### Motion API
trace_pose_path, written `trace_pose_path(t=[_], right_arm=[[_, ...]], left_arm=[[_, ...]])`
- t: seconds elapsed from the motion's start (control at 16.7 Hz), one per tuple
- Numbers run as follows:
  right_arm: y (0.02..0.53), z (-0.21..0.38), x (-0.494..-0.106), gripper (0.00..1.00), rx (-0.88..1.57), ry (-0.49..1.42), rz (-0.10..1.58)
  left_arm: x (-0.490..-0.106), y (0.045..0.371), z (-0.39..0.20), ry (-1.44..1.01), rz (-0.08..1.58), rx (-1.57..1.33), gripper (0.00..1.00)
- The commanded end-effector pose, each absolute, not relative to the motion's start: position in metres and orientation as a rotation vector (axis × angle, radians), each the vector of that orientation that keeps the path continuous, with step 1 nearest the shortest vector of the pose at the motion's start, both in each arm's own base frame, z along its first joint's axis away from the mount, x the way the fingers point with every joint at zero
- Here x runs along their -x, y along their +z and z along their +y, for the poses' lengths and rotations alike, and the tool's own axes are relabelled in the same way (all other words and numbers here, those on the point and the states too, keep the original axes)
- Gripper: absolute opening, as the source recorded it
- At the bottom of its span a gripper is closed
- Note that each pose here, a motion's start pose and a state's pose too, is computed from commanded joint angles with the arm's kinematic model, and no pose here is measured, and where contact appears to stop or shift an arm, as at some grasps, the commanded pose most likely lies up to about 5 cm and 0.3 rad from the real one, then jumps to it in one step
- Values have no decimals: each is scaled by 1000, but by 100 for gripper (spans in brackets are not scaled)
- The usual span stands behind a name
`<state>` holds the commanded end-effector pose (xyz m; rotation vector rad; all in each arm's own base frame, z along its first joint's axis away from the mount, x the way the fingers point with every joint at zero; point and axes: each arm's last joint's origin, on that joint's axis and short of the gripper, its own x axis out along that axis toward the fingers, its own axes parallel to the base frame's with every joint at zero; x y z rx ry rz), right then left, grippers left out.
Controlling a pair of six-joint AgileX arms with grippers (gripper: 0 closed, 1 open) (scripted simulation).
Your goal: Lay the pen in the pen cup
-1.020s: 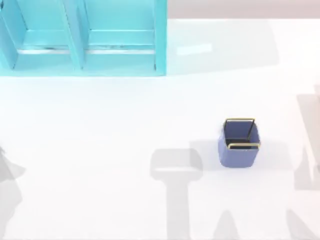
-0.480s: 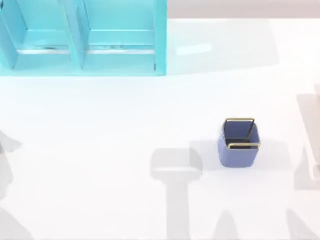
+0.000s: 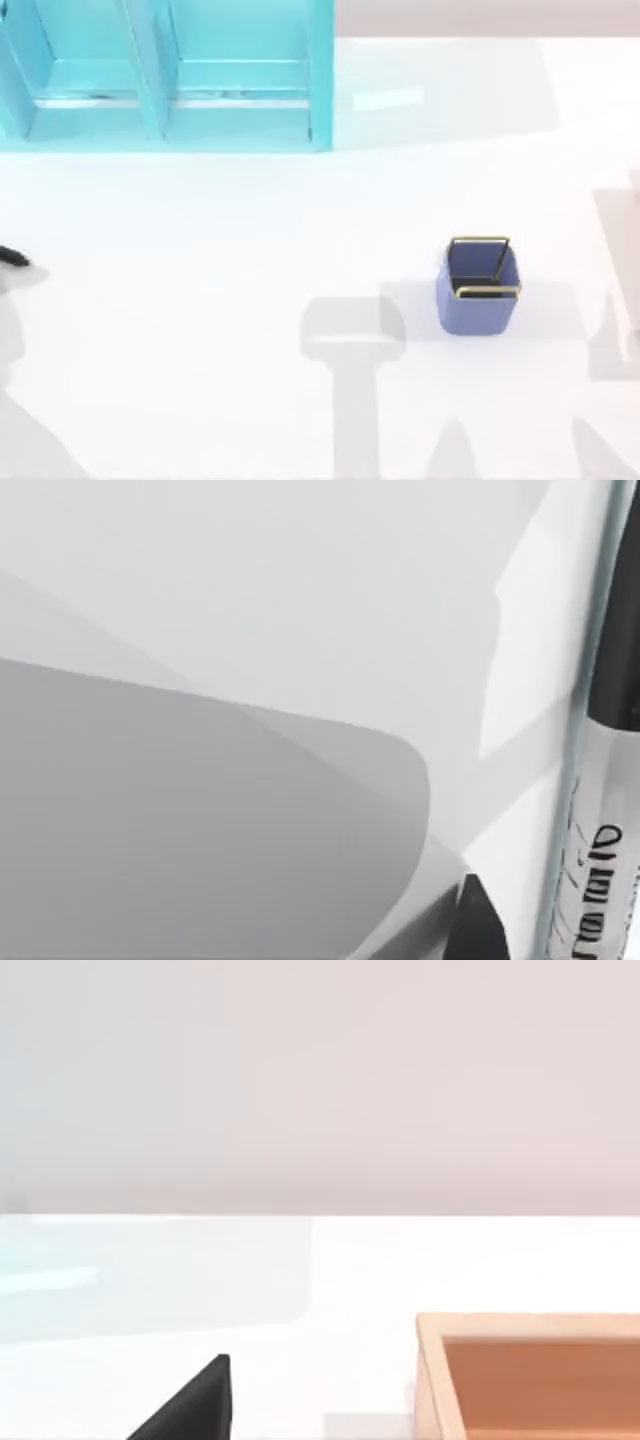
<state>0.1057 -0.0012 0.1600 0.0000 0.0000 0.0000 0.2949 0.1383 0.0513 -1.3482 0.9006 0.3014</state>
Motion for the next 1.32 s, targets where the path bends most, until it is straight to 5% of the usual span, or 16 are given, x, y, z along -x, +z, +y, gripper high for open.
trace_pose_path(t=[0.78,1.26,1.32], right_arm=[[160,-1,-106,100,0,0,0],[160,-1,-106,100,0,0,0],[160,-1,-106,100,0,0,0]], left_arm=[[-295,51,138,301,901,1348,2],[-295,51,138,301,901,1348,0],[-297,72,148,319,868,1321,0]])
